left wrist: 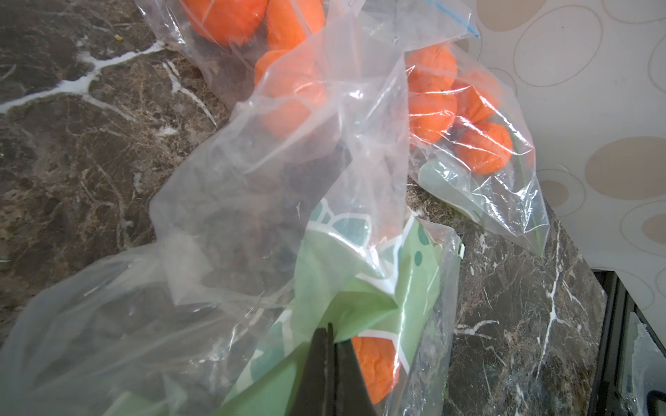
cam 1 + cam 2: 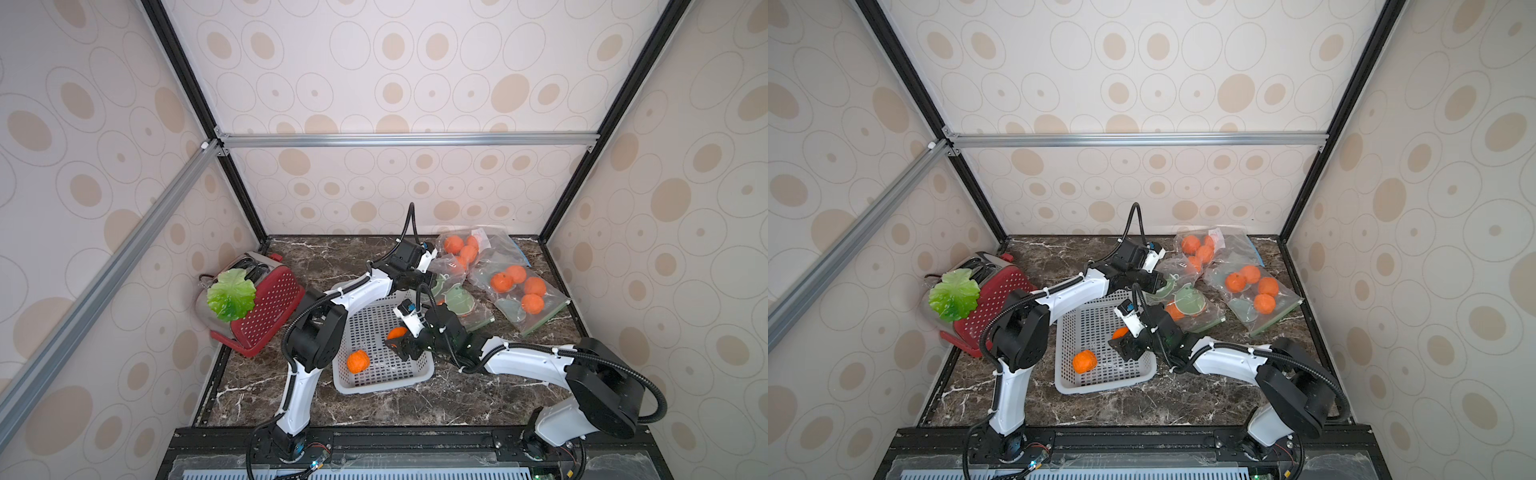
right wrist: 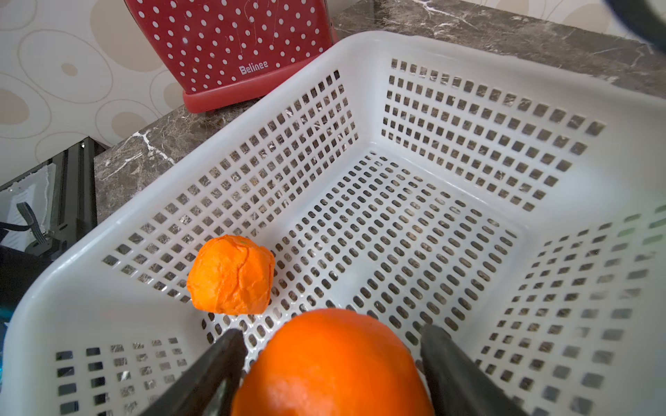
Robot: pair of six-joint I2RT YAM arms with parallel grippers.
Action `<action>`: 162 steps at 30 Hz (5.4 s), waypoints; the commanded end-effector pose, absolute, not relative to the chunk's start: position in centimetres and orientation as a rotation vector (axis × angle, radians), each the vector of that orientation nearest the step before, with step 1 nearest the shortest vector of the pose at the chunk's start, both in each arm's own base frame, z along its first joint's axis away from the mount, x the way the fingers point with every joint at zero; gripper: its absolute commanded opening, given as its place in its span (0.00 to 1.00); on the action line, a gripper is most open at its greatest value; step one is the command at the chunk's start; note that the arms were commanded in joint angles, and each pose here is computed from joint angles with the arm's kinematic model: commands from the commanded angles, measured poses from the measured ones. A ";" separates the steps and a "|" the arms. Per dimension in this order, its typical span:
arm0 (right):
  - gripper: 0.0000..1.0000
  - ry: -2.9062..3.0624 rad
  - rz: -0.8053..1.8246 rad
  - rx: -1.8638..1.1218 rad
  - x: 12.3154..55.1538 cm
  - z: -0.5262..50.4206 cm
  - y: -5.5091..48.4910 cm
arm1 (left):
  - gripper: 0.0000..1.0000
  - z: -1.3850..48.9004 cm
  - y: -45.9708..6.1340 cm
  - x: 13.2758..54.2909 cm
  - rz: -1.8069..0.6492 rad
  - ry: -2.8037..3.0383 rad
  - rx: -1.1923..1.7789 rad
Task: Open the zip-top bag and take out the orange
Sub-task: Place the orange in the basket, then pick up the orange from the zipper food storage bag.
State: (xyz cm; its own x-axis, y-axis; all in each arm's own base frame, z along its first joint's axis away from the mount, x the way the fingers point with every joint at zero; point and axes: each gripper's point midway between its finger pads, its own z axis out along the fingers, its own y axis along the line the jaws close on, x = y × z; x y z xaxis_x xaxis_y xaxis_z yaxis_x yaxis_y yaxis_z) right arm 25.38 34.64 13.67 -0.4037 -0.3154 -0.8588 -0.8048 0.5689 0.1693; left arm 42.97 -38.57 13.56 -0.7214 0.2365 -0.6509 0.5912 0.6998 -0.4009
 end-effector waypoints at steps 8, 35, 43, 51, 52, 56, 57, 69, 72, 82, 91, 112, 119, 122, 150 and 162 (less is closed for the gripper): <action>0.83 1.974 0.514 -0.813 25.7 15.4 28.6 | 0.00 13.7 -38.2 43.2 -0.790 2.343 0.634; 0.38 2.410 0.203 0.035 29.1 6.0 12.4 | 0.00 8.6 -37.1 47.0 -0.498 2.473 0.637; 0.35 2.408 0.232 0.005 32.7 5.6 14.5 | 0.00 7.6 -37.0 46.8 -0.493 2.496 0.655; 0.33 2.367 0.309 -0.051 33.5 6.2 15.8 | 0.00 7.5 -37.2 46.5 -0.510 2.495 0.673; 0.32 2.365 0.311 -0.053 33.5 6.0 15.8 | 0.00 7.5 -37.2 46.5 -0.511 2.495 0.675; 0.28 2.414 0.333 -0.050 32.5 4.6 15.9 | 0.00 7.5 -37.3 46.5 -0.517 2.493 0.676; 0.27 2.421 0.359 -0.056 32.3 4.2 16.2 | 0.00 7.6 -37.3 46.5 -0.519 2.489 0.676; 0.23 2.387 0.427 -0.121 32.9 3.5 17.6 | 0.00 7.6 -37.3 46.4 -0.521 2.491 0.682; 0.23 2.348 0.428 -0.137 33.6 4.8 17.9 | 0.00 7.5 -37.3 46.3 -0.525 2.493 0.682; 0.26 2.243 0.456 -0.145 34.0 7.2 18.0 | 0.00 7.1 -37.3 46.2 -0.529 2.498 0.688; 0.39 2.150 0.474 -0.208 36.0 8.1 19.4 | 0.00 6.6 -37.6 45.9 -0.550 2.509 0.690; 0.74 2.195 0.421 -0.302 40.2 7.7 21.8 | 0.00 6.1 -37.8 45.6 -0.578 2.517 0.702; 0.76 2.286 0.349 -0.334 41.1 5.1 21.8 | 0.00 6.1 -37.8 45.5 -0.576 2.518 0.709; 0.76 2.309 0.324 -0.360 41.2 4.9 21.8 | 0.00 6.1 -37.8 45.6 -0.576 2.517 0.708; 0.33 2.264 0.445 -0.587 36.4 8.0 19.2 | 0.00 6.6 -37.8 45.5 -0.584 2.506 0.712; 0.22 2.341 0.424 -0.485 36.6 6.5 18.5 | 0.00 6.5 -37.9 45.5 -0.590 2.514 0.705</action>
State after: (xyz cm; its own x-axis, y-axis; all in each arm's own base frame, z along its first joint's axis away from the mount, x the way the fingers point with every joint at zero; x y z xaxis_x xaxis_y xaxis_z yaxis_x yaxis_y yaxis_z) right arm 36.56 18.59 7.01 -0.6605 -0.2372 -0.7124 -0.4723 0.8688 0.1486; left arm 46.80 -38.29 9.73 -0.7224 0.3303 -0.6075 0.5761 0.7733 -0.2646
